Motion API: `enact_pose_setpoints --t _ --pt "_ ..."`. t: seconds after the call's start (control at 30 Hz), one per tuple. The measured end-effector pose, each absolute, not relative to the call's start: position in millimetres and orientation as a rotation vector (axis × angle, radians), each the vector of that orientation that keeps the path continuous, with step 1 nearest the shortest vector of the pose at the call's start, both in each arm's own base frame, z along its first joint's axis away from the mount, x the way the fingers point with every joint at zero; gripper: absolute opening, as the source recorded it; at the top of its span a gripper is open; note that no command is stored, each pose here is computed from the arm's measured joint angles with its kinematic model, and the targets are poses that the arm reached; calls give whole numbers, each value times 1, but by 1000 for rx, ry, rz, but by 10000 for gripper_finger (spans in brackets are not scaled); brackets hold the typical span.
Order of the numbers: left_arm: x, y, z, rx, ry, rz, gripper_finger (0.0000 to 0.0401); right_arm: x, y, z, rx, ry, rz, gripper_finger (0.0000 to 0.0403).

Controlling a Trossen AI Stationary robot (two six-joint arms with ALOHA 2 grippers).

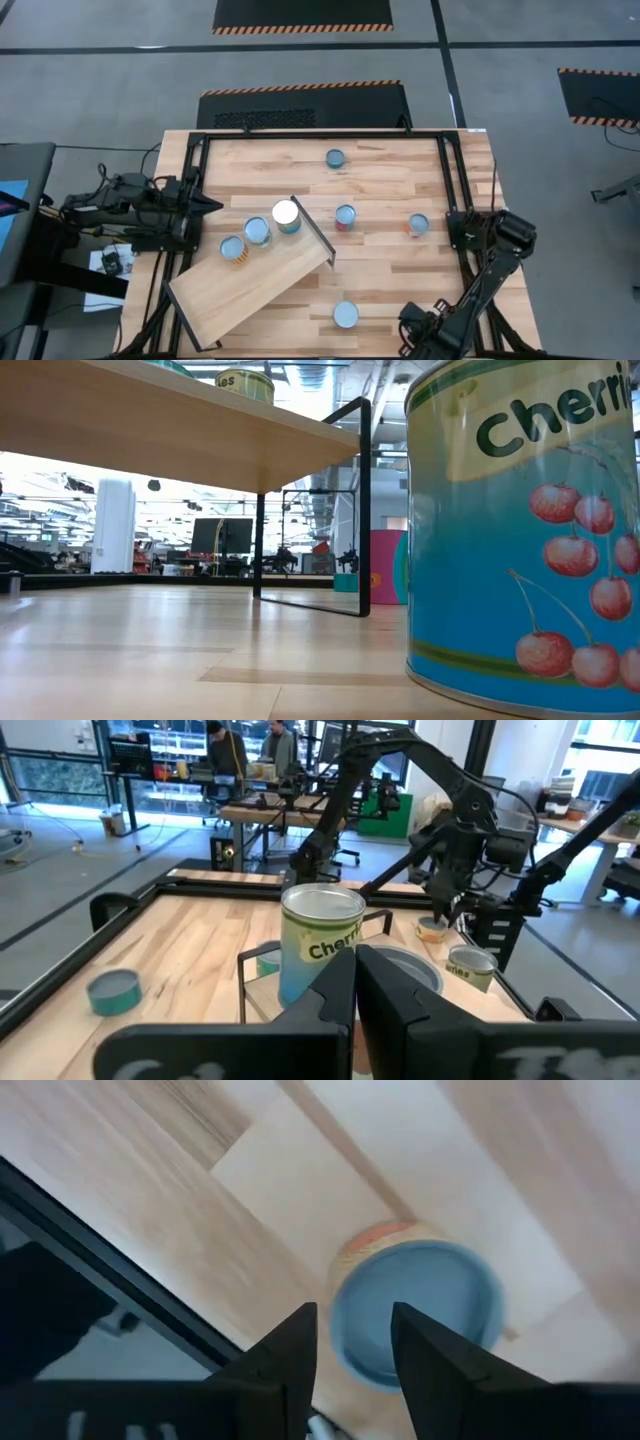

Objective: Pick and place cans onto a shelf
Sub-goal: Put the canned mushrooms on the shelf

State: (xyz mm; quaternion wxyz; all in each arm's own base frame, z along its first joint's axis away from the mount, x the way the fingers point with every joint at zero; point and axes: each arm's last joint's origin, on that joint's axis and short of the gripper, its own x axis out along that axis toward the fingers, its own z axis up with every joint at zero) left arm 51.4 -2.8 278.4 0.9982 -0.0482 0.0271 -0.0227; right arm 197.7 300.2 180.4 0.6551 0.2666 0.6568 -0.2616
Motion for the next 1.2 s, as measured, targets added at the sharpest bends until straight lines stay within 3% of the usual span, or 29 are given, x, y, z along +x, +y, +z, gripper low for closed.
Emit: enact_pose_setpoints --t 0.2,0.67,1.2 --pt "51 -3 277 -96 68 -45 0 203 296 179 616 1476 -620 142" --pt "51 -2 275 -86 84 -32 0 201 296 179 673 1468 -712 170" --pt "51 -2 275 -83 84 -33 0 207 296 165 718 1452 -698 118"
